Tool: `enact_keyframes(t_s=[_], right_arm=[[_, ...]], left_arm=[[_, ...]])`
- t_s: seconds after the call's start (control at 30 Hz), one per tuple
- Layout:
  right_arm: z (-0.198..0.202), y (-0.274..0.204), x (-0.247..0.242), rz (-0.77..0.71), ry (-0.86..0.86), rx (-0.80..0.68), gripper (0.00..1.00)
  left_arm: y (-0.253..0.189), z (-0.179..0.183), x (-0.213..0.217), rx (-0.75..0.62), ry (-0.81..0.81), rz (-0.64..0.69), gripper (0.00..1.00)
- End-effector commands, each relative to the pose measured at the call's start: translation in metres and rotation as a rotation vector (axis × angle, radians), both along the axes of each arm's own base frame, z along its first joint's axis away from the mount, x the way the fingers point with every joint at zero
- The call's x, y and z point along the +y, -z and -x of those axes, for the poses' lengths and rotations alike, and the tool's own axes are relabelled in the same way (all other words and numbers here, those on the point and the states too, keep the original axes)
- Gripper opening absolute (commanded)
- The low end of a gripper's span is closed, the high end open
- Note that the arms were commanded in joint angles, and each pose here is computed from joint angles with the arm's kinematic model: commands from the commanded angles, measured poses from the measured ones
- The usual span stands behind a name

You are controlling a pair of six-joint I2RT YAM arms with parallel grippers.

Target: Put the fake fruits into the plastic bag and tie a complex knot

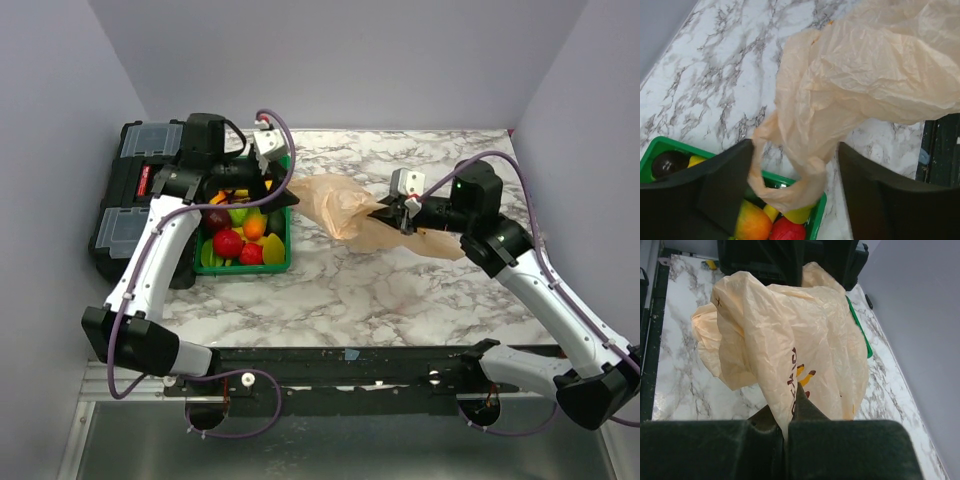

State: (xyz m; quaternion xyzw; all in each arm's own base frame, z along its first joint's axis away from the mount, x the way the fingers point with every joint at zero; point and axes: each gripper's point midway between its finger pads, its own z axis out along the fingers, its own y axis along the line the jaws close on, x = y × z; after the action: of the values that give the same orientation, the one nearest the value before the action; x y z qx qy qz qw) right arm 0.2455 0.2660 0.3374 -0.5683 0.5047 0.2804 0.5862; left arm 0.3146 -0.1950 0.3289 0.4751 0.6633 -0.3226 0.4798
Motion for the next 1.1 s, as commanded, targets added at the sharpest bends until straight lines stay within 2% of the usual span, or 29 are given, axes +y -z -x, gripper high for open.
enact_keyframes(t_s=[0.0, 0.07, 0.1, 0.27, 0.33, 0.47, 0.63, 0.77, 0.83, 0.9, 0.93, 1.0, 1.07], right_arm=[[0.007, -0.025, 0.002, -0.033, -0.027, -0.035, 0.01], [0.0, -0.032, -0.005, -0.035, 0.044, -0.033, 0.01], [-0.004, -0.035, -0.012, -0.028, 0.092, -0.041, 0.01], [-0.022, -0.043, -0.054, -0.005, 0.296, -0.047, 0.01], [-0.028, -0.048, -0.064, -0.018, 0.331, -0.025, 0.01], [-0.055, -0.066, -0.075, -0.071, 0.413, -0.055, 0.01], [-0.094, -0.091, -0.087, -0.117, 0.503, -0.138, 0.01], [-0.12, -0.071, -0.129, -0.071, 0.603, -0.049, 0.01], [-0.123, -0.053, -0.152, -0.047, 0.655, -0.023, 0.01], [-0.116, -0.034, -0.163, -0.01, 0.648, -0.059, 0.02], [-0.11, -0.021, -0.163, 0.023, 0.625, -0.081, 0.05], [-0.083, 0.013, -0.155, 0.122, 0.509, -0.081, 0.25], [-0.046, 0.054, -0.149, 0.248, 0.364, -0.016, 0.51]], left_arm=[[0.034, -0.016, -0.01, 0.062, -0.014, -0.048, 0.41], [0.045, -0.037, 0.008, 0.114, -0.121, -0.067, 0.06], [0.047, -0.049, 0.024, 0.134, -0.181, -0.055, 0.0], [0.042, -0.097, 0.095, 0.108, -0.426, -0.002, 0.0], [0.037, -0.105, 0.101, 0.095, -0.446, 0.001, 0.0], [0.005, -0.108, 0.079, 0.058, -0.411, 0.087, 0.0], [-0.048, -0.105, 0.04, -0.116, -0.349, 0.172, 0.0], [-0.047, -0.098, 0.038, -0.106, -0.323, 0.143, 0.0], [-0.04, -0.083, 0.034, -0.094, -0.285, 0.138, 0.0], [-0.028, -0.061, 0.029, -0.1, -0.243, 0.153, 0.0], [-0.018, -0.051, 0.023, -0.1, -0.216, 0.152, 0.0], [0.014, -0.024, 0.01, -0.09, -0.143, 0.094, 0.0], [0.059, 0.008, 0.0, -0.078, -0.04, -0.003, 0.0]])
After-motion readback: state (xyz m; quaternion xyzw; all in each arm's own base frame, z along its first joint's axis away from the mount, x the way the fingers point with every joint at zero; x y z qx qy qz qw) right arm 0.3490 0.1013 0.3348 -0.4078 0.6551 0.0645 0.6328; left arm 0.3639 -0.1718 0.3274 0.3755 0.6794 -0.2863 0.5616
